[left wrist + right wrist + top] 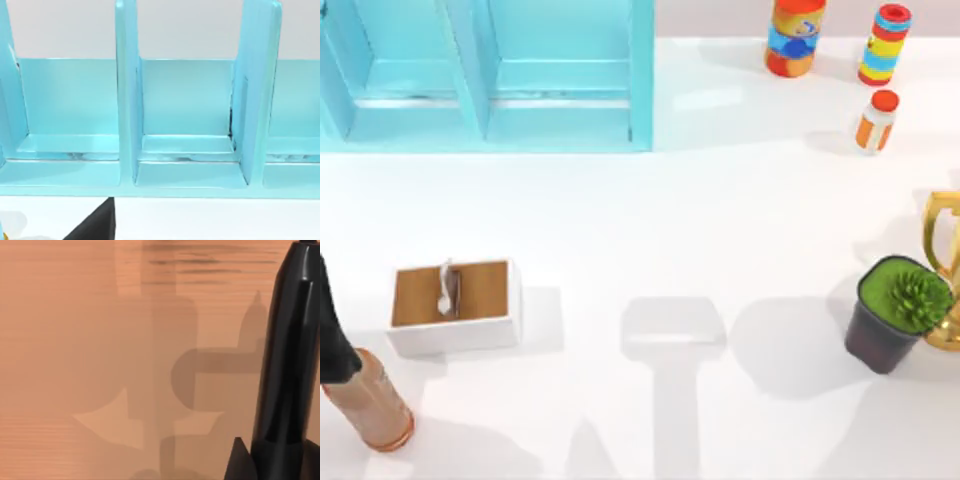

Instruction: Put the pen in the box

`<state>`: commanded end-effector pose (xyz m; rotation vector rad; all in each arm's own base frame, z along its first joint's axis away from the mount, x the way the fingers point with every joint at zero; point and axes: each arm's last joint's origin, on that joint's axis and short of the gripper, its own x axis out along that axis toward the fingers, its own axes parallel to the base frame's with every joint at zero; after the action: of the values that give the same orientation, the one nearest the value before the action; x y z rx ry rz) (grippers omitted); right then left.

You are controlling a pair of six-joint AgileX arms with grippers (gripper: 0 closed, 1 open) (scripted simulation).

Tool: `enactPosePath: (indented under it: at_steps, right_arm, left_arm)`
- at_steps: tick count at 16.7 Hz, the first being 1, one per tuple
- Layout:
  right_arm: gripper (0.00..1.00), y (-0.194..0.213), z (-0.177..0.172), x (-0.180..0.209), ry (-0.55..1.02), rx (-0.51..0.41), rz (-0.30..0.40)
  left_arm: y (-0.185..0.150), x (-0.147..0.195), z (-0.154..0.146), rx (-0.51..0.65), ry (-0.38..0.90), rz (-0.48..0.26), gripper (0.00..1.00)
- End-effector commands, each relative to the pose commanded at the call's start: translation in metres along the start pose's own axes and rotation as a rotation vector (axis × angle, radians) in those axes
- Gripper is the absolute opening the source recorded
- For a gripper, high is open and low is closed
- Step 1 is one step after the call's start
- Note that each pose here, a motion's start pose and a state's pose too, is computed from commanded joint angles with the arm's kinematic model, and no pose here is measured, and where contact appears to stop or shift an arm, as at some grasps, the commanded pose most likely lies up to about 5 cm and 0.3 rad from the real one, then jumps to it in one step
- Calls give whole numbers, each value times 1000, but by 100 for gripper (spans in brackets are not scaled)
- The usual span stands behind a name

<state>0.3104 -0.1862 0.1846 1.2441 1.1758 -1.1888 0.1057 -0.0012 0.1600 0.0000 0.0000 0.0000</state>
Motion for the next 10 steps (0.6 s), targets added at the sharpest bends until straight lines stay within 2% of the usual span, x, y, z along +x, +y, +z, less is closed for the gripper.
enactPosePath:
  at_steps: [2,10]
  right_arm:
    - [0,0,0,0,0,0,0]
    - [60,0,0,0,0,0,0]
  left_arm:
    - [0,0,0,0,0,0,100]
    - [0,0,0,0,0,0,100]
